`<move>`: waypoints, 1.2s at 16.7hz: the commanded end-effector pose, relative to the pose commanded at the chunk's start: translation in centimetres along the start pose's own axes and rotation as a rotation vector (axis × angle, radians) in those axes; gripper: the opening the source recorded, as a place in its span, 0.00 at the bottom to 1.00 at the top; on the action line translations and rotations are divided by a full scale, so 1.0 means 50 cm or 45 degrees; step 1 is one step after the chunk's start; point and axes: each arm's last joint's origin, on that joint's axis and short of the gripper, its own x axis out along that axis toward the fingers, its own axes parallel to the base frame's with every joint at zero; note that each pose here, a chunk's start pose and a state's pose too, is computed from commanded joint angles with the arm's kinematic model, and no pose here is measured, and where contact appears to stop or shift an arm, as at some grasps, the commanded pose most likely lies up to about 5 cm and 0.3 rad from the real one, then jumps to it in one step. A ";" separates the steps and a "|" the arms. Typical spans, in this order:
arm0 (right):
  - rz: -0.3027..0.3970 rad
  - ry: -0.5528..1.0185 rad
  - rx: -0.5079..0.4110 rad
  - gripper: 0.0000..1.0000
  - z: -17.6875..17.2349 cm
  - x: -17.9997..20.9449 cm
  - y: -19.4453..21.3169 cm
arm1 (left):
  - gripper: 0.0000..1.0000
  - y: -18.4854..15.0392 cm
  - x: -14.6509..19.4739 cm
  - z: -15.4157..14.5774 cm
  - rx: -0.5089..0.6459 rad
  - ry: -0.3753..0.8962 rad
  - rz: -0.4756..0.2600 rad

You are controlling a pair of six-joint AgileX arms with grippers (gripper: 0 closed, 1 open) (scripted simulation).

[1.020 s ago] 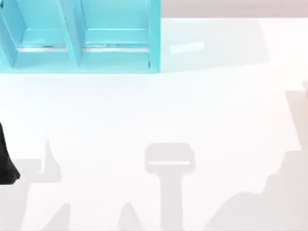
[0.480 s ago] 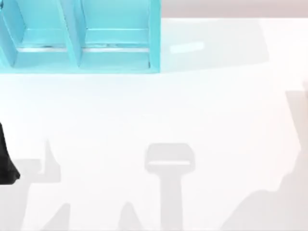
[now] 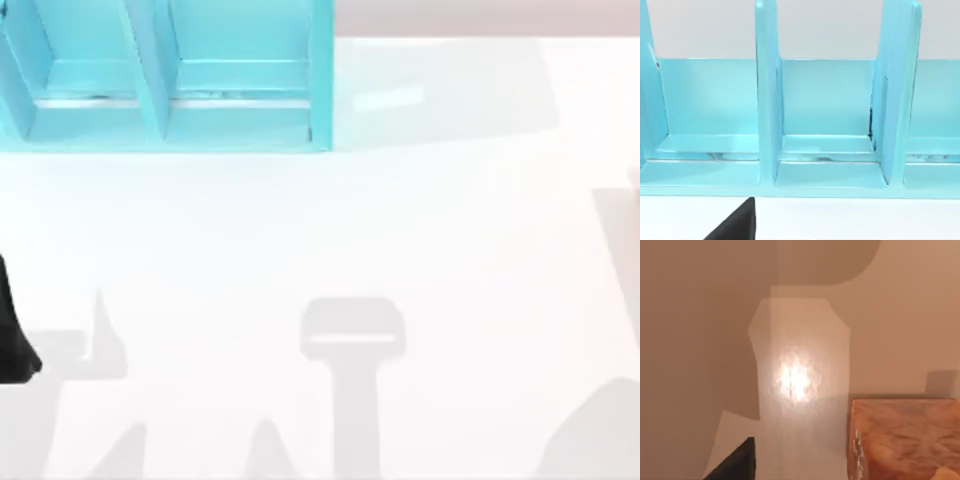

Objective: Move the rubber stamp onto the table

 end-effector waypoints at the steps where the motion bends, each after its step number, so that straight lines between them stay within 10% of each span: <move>1: 0.001 0.002 0.000 1.00 0.000 0.003 0.000 | 1.00 0.000 0.000 0.000 0.000 0.000 0.000; 4: 0.001 0.002 0.000 1.00 0.000 0.003 0.000 | 1.00 0.000 0.000 0.000 0.000 0.000 0.000; 17: 0.001 0.002 0.000 0.02 0.000 0.003 0.000 | 1.00 0.000 0.000 0.000 0.000 0.000 0.000; 20: 0.001 0.002 0.000 0.00 0.000 0.003 0.000 | 1.00 0.000 0.000 0.000 0.000 0.000 0.000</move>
